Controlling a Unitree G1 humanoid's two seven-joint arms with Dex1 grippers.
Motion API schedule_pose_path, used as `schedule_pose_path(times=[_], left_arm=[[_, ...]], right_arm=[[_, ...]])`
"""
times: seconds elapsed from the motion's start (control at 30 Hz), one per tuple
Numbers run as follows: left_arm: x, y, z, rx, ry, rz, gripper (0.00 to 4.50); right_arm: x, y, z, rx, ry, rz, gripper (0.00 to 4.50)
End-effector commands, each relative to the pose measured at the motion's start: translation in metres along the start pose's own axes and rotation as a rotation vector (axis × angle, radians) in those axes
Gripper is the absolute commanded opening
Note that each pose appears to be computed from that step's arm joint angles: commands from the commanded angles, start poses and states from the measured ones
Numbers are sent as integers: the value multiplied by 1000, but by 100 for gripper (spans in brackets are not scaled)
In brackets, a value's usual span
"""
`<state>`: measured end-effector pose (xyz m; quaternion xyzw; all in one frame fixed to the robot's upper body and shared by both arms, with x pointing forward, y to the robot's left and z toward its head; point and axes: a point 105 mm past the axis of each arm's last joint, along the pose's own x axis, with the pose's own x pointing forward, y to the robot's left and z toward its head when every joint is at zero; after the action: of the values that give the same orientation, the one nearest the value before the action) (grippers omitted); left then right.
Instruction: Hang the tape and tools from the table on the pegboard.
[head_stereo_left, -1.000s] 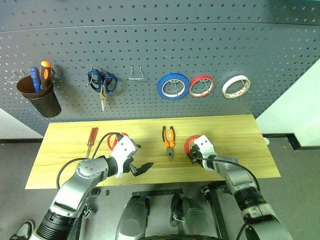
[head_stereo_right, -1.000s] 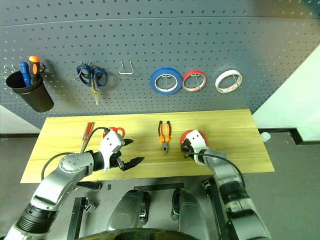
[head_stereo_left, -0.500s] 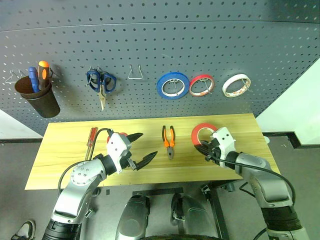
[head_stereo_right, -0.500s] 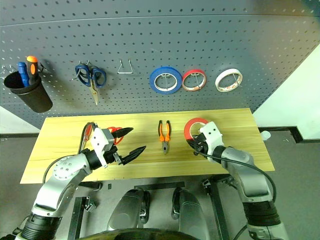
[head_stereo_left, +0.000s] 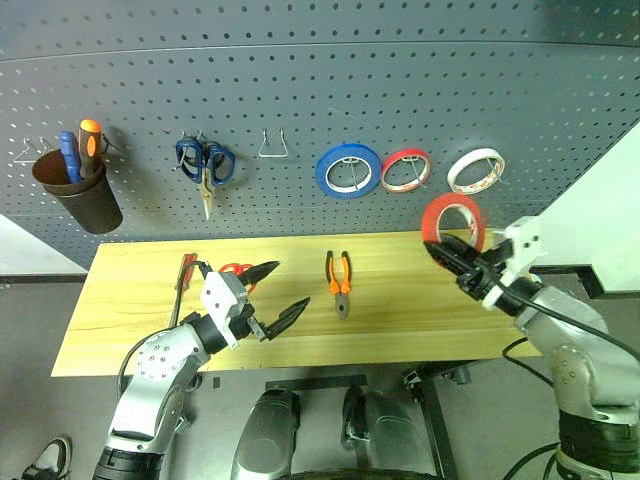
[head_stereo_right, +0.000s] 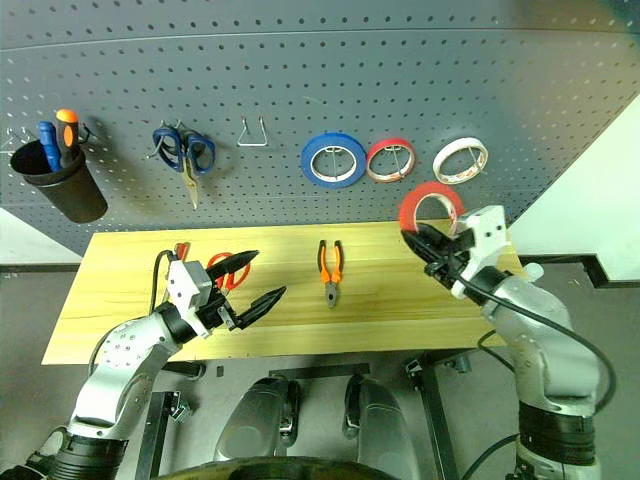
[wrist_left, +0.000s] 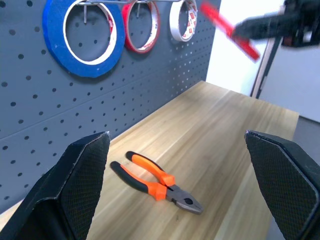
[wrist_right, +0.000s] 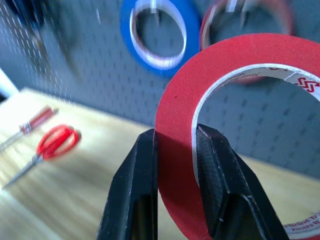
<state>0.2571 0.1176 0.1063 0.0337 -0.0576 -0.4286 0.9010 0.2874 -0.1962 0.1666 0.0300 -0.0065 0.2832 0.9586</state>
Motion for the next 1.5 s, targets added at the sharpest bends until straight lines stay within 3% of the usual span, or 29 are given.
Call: schedule_pose_path(times=[0.03, 0.33, 0.53, 0.97, 1.5], left_arm=[[1, 0, 11, 8, -90, -1, 450], [3, 2, 11, 15, -119, 15, 450], [4, 3, 11, 25, -117, 26, 450], [0, 3, 13, 30, -109, 46, 450], [3, 3, 20, 36, -130, 45, 450]], right_arm=[[-8, 3, 36, -49, -109, -1, 72], [16, 18, 49, -41, -165, 47, 72], [44, 24, 40, -8, -174, 69, 72], [65, 16, 11, 35, -136, 28, 72], [110, -5, -44, 60, -54, -39, 70]])
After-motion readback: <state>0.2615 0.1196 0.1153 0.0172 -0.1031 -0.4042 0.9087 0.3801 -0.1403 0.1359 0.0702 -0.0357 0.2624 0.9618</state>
